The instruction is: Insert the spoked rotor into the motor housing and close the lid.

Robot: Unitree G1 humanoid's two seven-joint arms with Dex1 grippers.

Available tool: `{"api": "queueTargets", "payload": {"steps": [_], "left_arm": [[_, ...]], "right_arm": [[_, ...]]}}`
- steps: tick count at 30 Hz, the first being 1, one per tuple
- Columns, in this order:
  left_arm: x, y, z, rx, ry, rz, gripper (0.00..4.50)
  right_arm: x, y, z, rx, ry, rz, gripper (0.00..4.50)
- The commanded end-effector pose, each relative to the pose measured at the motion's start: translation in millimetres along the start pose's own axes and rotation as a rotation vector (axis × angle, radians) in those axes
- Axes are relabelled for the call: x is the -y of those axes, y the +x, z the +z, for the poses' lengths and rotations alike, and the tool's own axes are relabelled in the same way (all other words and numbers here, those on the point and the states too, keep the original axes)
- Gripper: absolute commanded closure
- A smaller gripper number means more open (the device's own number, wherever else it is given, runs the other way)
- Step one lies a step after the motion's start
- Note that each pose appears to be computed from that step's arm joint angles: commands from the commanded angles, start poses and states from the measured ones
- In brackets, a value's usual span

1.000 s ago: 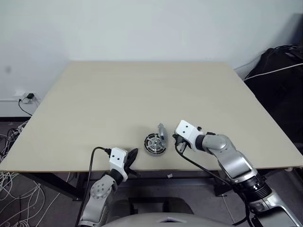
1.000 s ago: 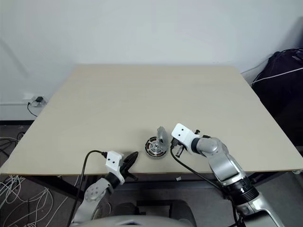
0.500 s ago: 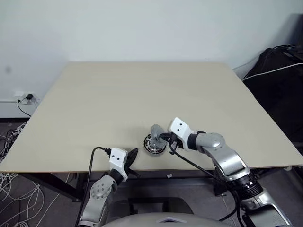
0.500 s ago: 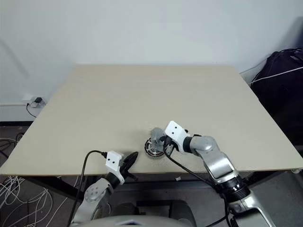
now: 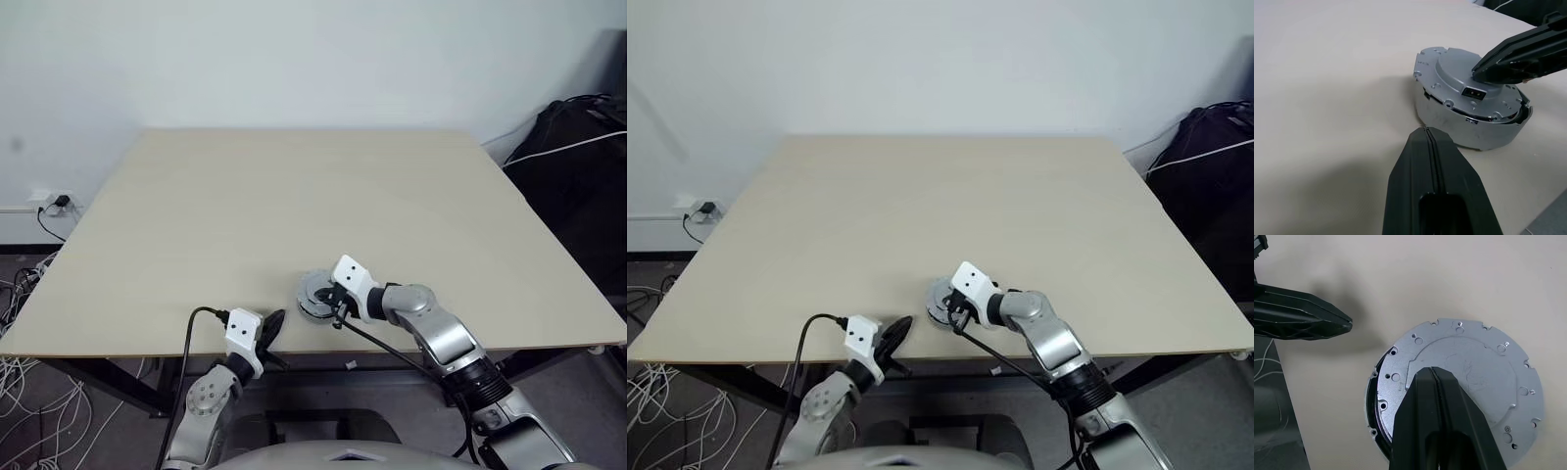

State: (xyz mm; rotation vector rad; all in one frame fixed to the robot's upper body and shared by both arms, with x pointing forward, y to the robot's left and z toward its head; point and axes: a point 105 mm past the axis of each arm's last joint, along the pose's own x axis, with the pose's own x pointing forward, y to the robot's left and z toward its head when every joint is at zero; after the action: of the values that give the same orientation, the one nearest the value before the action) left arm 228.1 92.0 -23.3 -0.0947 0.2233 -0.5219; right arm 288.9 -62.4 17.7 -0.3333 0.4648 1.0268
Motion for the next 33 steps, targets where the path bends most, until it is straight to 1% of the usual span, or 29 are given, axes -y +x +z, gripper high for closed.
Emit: {"api": "queueTargets", "payload": {"steps": [1,2,5,6,11,17,33], "left_arm": [[0,2,7,0.04,0.022,-0.003,4.5],[0,2,6,0.039,0.021,-0.002,4.5],[-1,3,3,0.035,0.02,-0.001,4.5],[-2,3,1,0.034,0.02,-0.001,4.5],[-3,5,-4,0.03,0.021,-0.009,4.5],[-4,6,-8,0.026,0.023,-0.018,4.5],[-1,2,-6,0.036,0.028,-0.01,4.5]], "right_arm": [[9,-5,19,0.102,0.016,-0.047,4.49],[11,-7,23,0.131,0.031,-0.058,4.49],[15,-12,32,0.187,0.06,-0.085,3.9],[15,-14,33,0.197,0.064,-0.092,3.63],[15,-14,36,0.226,0.084,-0.122,1.96],[13,-11,31,0.219,0.107,-0.123,0.02],[11,3,12,0.167,0.18,-0.136,0.02]]}}
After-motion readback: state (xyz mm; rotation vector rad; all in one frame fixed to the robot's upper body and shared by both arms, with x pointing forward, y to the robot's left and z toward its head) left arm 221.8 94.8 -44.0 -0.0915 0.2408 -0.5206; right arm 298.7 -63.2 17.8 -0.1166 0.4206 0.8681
